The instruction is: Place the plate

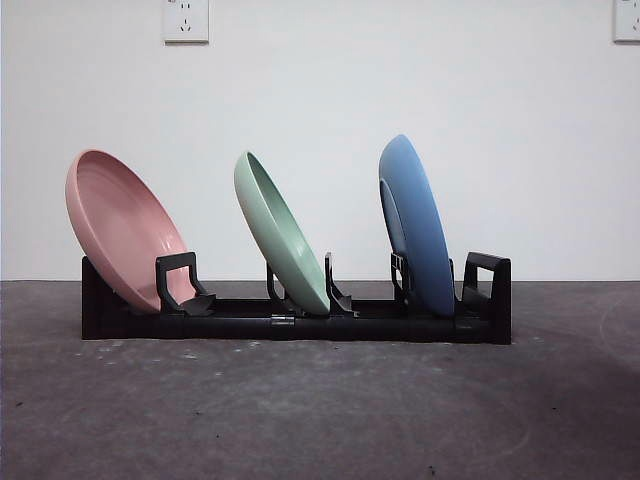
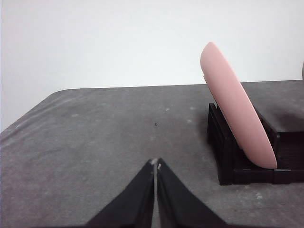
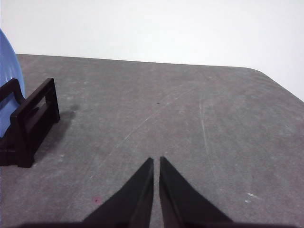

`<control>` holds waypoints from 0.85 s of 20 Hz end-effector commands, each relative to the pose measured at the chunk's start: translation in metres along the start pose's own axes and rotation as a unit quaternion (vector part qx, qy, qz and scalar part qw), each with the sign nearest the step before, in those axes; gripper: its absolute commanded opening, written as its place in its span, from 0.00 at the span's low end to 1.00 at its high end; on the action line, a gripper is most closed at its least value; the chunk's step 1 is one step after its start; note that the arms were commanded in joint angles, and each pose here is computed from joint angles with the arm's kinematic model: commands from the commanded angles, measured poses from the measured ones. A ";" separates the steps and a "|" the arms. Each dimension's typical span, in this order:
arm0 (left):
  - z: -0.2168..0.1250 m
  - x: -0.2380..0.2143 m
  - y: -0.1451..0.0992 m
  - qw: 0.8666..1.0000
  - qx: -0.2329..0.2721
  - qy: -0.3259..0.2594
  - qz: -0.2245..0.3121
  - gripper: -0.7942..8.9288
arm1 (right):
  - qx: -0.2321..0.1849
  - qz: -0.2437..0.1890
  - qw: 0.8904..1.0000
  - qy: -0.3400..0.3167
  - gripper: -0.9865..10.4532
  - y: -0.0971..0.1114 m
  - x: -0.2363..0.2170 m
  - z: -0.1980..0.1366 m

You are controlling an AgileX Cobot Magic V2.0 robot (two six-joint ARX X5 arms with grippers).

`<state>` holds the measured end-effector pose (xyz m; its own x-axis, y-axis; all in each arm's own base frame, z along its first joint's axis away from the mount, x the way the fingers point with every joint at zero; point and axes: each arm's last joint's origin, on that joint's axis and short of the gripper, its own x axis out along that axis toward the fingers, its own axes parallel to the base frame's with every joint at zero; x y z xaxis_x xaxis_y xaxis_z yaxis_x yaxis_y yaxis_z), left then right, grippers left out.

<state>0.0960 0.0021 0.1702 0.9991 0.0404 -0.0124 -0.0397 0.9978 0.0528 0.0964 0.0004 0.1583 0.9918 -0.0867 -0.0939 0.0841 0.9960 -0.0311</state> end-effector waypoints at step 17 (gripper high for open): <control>0.012 0.000 0.001 0.987 -0.139 -0.083 -0.006 0.09 | 0.111 0.007 0.990 -0.092 0.10 -0.001 -0.001 0.017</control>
<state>0.0952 0.0021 0.1836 0.9911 0.0403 0.1268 -0.0158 0.9819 -0.1886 0.0967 0.0005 0.1730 0.9947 -0.0862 0.0569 0.0765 0.9850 0.1548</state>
